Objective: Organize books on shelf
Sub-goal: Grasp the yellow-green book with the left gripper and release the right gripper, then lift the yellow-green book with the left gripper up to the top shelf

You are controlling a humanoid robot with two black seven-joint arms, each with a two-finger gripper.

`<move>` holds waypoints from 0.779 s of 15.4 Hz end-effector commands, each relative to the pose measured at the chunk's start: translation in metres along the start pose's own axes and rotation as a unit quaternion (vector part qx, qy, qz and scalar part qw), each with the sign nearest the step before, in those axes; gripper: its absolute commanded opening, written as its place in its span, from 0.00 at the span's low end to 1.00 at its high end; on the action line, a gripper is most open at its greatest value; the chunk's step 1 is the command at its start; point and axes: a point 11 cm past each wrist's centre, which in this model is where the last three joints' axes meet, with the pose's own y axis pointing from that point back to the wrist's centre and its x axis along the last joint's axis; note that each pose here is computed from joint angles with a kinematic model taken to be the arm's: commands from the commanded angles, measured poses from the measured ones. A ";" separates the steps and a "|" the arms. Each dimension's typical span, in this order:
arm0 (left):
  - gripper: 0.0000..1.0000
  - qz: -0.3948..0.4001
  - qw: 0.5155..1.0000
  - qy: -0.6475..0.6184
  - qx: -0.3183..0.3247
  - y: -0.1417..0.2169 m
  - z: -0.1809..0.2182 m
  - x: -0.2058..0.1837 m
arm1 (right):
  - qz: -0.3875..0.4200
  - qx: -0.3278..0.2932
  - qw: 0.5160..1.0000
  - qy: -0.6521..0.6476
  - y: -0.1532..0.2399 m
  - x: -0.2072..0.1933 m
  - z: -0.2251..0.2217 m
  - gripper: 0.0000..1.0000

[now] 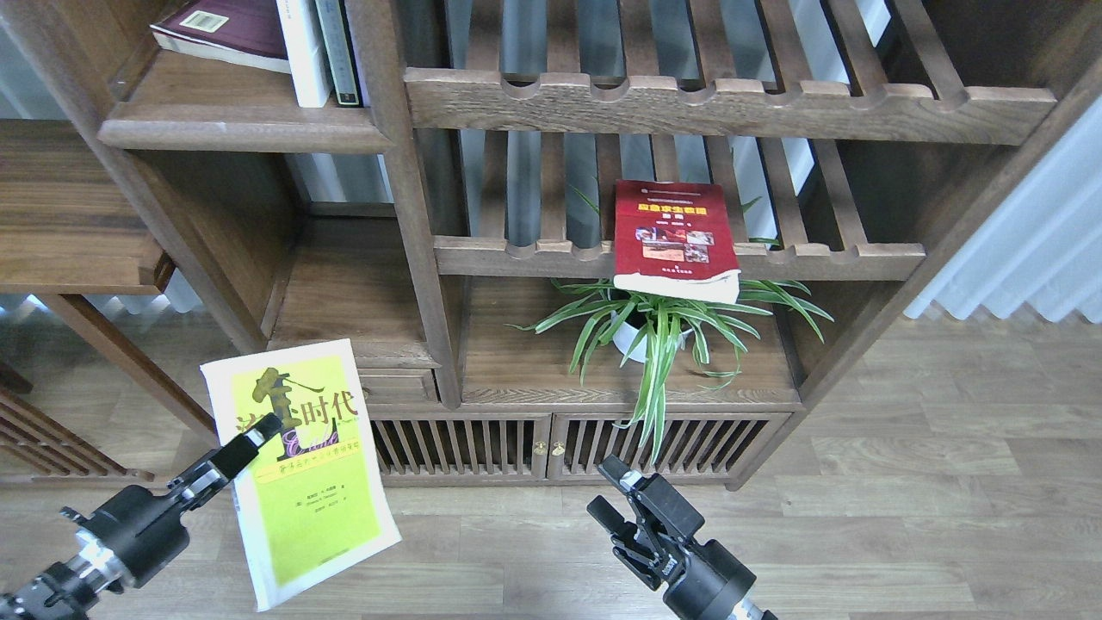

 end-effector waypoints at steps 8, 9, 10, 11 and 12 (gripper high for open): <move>0.05 0.045 0.993 -0.039 -0.097 0.022 0.083 0.020 | 0.000 0.095 0.995 0.005 0.016 0.002 -0.046 0.98; 0.05 0.050 0.991 -0.039 -0.114 0.026 0.092 0.022 | -0.002 0.092 0.996 0.005 0.015 0.000 -0.044 0.98; 0.05 0.052 0.991 -0.039 -0.121 0.028 0.096 0.022 | -0.001 0.090 0.996 0.005 0.015 0.001 -0.043 0.98; 0.05 0.057 0.990 -0.046 -0.123 0.032 0.102 0.025 | -0.003 0.091 0.996 0.007 0.013 0.000 -0.045 0.98; 0.05 0.060 0.989 -0.047 -0.126 0.035 0.107 0.025 | -0.003 0.090 0.996 0.007 0.013 0.000 -0.045 0.98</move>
